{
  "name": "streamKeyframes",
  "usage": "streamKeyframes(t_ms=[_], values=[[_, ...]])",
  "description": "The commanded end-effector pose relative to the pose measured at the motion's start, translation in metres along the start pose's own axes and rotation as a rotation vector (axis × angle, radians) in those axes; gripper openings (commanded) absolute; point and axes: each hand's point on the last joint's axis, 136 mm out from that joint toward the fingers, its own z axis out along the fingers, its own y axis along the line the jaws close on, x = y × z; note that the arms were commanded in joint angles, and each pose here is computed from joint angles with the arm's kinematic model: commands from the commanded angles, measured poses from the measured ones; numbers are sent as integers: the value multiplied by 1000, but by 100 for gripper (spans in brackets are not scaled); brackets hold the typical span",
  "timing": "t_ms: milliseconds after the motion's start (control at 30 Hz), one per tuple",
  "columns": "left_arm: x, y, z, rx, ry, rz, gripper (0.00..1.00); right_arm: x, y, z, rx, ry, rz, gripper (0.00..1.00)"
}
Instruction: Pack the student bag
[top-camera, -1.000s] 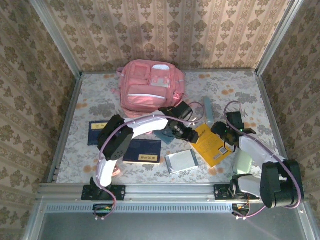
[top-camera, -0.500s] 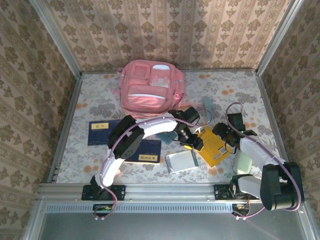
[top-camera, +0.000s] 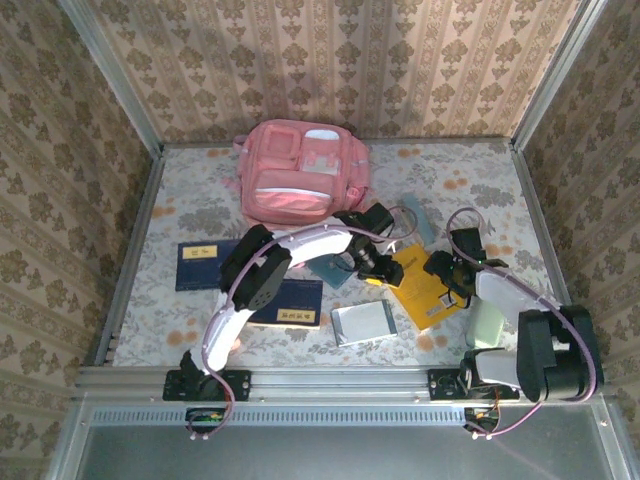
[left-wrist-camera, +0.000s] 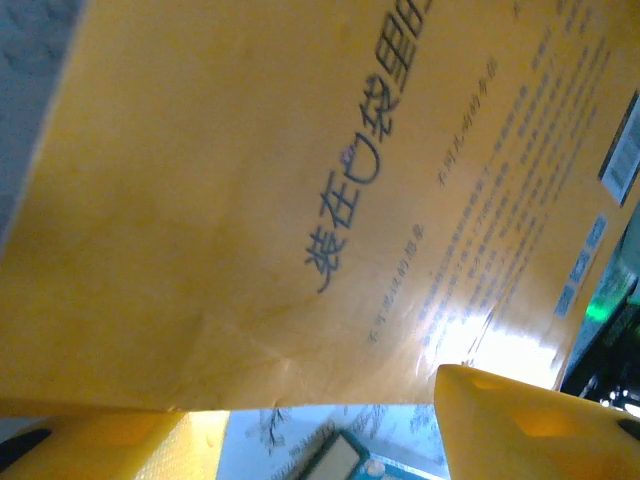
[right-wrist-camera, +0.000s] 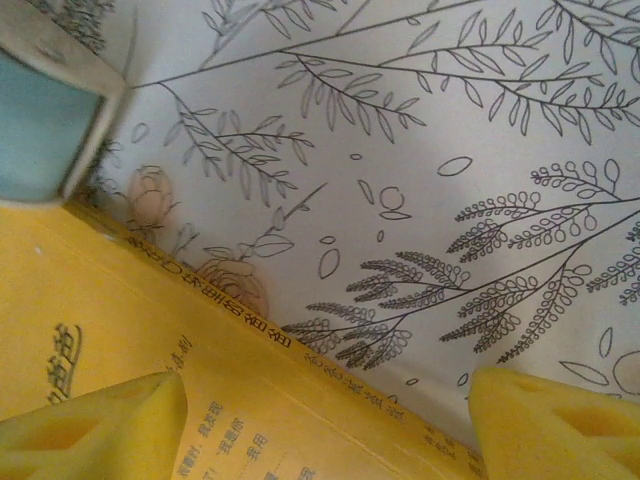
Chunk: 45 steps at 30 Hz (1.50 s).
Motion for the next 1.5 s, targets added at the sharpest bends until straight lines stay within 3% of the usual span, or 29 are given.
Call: streamKeyframes(t_ms=[0,467,633,800,1067,1300,1467], values=[[-26,0,6,-7,-50,-1,59,-4,-1,5,15,-6,1,76],[-77,-12,0,131,-128,-52,60,29,60,-8,-325,179,48,74],[-72,6,-20,121,-151,-74,60,44,62,-8,-344,246,71,73],[-51,27,-45,5,-157,-59,61,52,54,-14,-306,245,49,72],[-22,29,-62,-65,-168,-43,62,63,43,-21,-253,245,2,72],[-23,21,-49,-41,-146,-28,62,64,35,-13,-199,238,-37,72],[-24,16,-33,-34,-122,-25,62,66,46,-5,-241,276,-58,72]])
